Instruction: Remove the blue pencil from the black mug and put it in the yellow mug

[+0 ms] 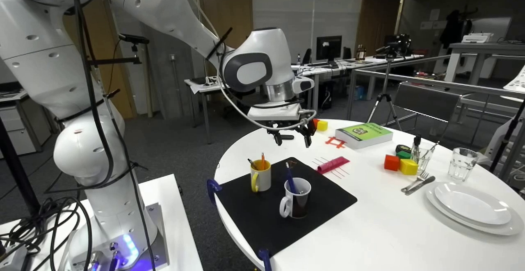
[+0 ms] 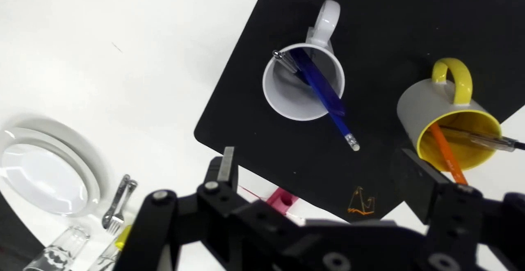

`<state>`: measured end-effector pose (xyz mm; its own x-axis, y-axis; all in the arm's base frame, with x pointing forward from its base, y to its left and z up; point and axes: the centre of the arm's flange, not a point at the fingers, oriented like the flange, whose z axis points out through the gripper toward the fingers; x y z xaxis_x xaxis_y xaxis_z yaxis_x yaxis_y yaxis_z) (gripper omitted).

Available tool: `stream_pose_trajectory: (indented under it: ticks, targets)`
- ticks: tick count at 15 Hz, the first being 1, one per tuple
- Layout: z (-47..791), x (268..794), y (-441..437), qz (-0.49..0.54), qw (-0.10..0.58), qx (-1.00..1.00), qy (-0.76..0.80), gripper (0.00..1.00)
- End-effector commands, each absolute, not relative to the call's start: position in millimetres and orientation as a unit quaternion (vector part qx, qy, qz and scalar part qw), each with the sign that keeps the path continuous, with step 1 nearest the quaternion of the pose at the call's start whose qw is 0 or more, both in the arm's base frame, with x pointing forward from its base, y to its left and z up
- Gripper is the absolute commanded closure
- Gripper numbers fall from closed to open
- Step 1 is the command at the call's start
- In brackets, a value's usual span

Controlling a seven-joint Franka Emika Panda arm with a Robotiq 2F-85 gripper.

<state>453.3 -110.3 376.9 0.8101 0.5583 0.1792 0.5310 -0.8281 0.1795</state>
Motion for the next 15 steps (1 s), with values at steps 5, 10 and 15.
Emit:
stream_pose_trajectory:
  ticks: [5,10,15]
  targets:
    - [353.6,455.3,-115.4,0.101,0.029,0.939,0.326,0.00]
    - [352.3,451.4,-113.8,0.110,0.028,0.935,0.337,0.00]
    - [343.8,456.0,-113.8,0.168,-0.010,0.904,0.392,0.00]
